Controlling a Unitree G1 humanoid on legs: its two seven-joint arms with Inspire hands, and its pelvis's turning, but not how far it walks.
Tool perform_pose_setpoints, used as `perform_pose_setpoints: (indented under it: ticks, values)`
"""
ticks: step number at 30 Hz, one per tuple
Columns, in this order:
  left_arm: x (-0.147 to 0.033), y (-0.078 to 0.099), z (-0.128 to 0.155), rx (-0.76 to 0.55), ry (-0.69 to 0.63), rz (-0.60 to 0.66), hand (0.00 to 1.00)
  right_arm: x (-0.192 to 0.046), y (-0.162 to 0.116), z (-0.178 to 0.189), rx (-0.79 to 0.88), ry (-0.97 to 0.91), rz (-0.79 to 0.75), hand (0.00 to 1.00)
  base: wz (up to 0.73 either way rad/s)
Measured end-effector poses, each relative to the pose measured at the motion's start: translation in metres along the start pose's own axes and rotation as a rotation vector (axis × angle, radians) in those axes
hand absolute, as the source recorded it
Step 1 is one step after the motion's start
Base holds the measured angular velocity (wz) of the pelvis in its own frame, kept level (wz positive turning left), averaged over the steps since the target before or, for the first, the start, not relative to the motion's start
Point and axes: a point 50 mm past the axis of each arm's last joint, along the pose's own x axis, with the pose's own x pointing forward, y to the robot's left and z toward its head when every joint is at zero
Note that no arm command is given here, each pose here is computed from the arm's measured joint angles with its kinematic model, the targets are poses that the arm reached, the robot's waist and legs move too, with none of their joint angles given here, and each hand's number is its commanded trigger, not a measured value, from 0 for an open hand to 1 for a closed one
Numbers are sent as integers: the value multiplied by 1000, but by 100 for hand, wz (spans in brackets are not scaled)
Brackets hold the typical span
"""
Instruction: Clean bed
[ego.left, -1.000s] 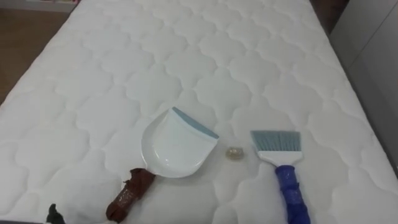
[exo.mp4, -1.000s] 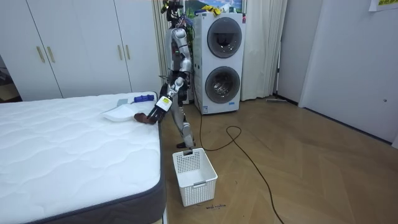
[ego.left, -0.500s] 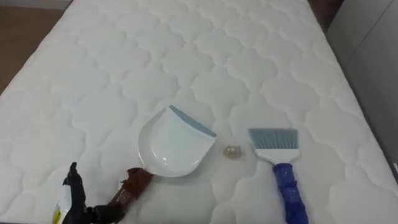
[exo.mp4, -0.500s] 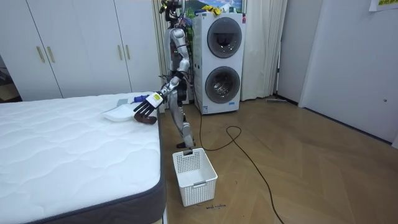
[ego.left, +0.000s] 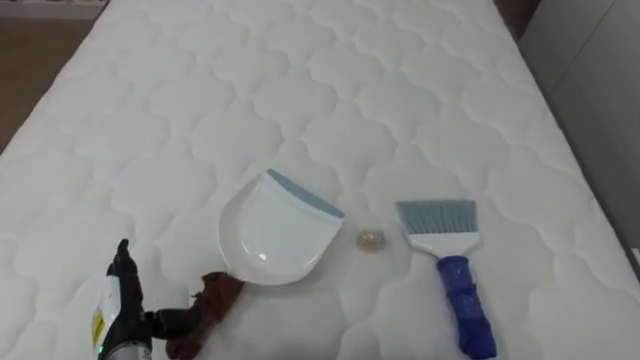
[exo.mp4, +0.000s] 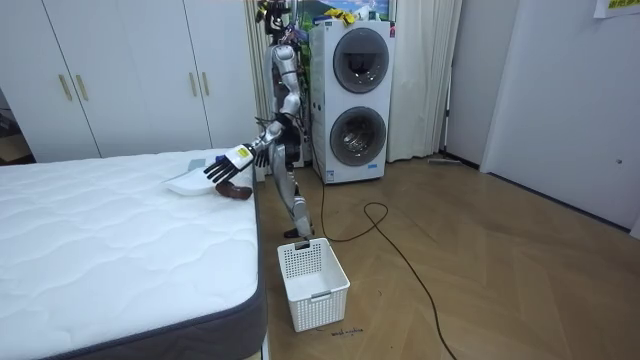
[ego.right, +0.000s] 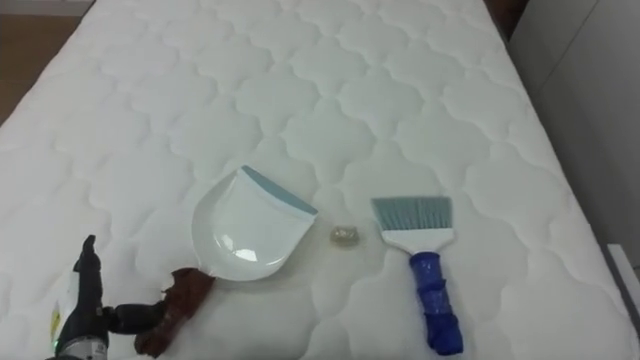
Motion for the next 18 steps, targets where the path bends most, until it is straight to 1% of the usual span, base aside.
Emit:
perform_pose_setpoints:
  ticks: [3, 9, 14, 18]
  values:
    - [-1, -2, 0, 7, 0, -12, 0, 1, 0, 2, -2, -7, -1, 0, 5]
    - [5, -9, 5, 20, -11, -36, 0, 1, -2, 6, -4, -15, -3, 0, 0]
    - [8, -15, 2, 49, 15, -72, 0, 3, -2, 12, -6, -25, -4, 0, 0]
    - [13, -22, 9, 64, 1, -98, 0, 5, -1, 19, -22, -30, -3, 0, -2]
